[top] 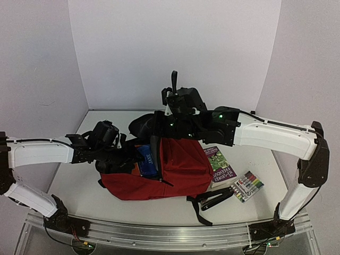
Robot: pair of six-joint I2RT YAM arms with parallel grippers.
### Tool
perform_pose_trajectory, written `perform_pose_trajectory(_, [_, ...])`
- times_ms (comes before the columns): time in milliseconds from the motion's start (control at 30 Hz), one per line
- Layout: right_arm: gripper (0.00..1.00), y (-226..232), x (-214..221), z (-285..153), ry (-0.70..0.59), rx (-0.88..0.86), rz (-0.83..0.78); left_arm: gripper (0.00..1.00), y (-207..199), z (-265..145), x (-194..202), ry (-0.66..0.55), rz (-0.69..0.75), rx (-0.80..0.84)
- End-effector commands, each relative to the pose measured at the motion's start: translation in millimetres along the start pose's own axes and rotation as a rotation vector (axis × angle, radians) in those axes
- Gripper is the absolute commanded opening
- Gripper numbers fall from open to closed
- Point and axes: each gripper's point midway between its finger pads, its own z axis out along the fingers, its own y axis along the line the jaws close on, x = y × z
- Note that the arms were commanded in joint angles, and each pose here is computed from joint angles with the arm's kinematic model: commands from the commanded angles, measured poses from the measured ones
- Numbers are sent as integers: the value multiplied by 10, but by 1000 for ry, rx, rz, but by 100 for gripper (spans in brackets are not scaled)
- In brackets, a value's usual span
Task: Pack the student bag
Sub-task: Place the book in the student bag.
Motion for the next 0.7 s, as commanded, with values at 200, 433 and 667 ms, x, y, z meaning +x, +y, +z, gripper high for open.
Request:
perform_pose_trajectory(200, [0,158,-361,-290,-103,-67,49,41,-609,276,-107,51,71,168])
perform_pose_trajectory(433, [0,122,-343,-288,-104,-55,47,38,-950,599,-53,115,94,247])
perform_pose_trajectory(667, [0,42,-339,-309,-117,-29,55,36,-898,660,-14,118,105,207])
